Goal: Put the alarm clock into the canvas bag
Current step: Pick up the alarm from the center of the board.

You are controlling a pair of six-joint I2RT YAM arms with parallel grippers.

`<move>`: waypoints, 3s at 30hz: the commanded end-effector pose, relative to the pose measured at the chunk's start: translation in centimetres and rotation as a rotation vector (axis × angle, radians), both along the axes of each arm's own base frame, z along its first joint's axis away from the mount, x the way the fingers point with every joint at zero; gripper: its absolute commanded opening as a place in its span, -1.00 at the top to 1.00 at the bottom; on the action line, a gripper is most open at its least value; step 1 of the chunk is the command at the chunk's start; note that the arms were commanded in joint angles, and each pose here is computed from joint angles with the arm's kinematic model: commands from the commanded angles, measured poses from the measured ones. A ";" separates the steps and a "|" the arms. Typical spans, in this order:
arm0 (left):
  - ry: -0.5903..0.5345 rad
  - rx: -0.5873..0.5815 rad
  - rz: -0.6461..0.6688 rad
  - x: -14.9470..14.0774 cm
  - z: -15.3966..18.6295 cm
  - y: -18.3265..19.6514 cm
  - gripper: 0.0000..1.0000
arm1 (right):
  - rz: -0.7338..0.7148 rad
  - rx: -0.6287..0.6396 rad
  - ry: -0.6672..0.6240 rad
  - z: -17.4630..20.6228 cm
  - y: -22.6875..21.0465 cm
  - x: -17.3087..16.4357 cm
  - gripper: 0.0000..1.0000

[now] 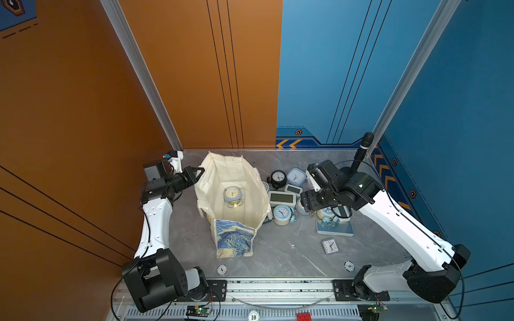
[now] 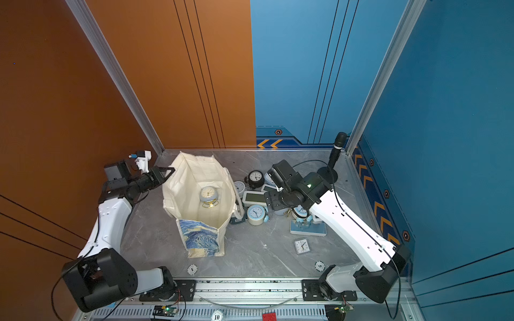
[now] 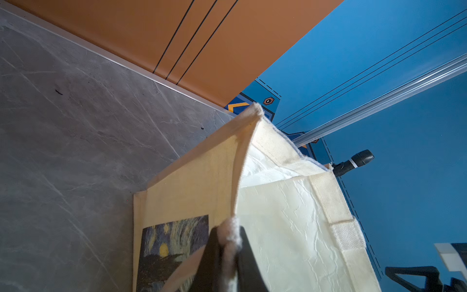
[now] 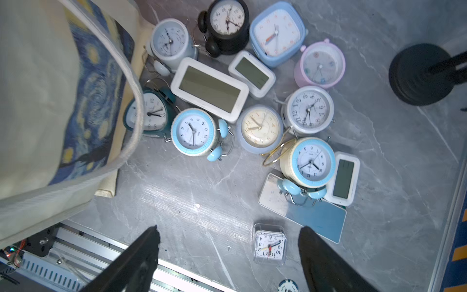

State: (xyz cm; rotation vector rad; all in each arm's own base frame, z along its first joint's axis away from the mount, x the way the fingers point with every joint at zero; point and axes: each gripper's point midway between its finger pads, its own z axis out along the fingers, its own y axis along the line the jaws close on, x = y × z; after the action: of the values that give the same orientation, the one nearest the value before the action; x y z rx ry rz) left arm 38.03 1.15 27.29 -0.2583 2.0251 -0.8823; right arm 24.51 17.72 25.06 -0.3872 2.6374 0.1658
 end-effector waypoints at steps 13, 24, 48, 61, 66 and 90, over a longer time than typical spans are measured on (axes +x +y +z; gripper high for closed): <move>-0.011 -0.009 -0.008 -0.4 0.3 -0.1 1.00 | -0.311 -0.076 0.272 -13.9 -7.1 -5.1 -0.87; -0.008 -0.010 -0.012 -0.3 0.2 -0.2 1.00 | -0.383 -0.055 0.321 -19.8 -7.4 -6.4 -0.99; -0.005 -0.012 -0.012 -0.3 0.1 -0.2 1.00 | -0.339 -0.044 0.398 -21.5 -5.0 -8.0 -0.48; -0.005 -0.011 -0.012 -0.3 0.1 -0.2 1.00 | -0.326 -0.036 0.374 -20.3 -4.5 -7.5 -0.23; -0.005 -0.011 -0.012 -0.3 0.1 -0.2 1.00 | -0.316 -0.036 0.360 -19.3 -4.3 -7.0 -0.22; -0.006 -0.007 -0.004 -0.3 0.1 0.0 1.00 | -0.152 -0.037 0.114 -6.9 -0.4 0.9 -0.20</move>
State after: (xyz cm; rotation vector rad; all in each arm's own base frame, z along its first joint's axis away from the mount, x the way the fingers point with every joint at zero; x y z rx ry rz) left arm 38.02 1.15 27.28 -0.2585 2.0254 -0.8825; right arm 24.63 17.23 16.33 -0.1096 2.8011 0.1461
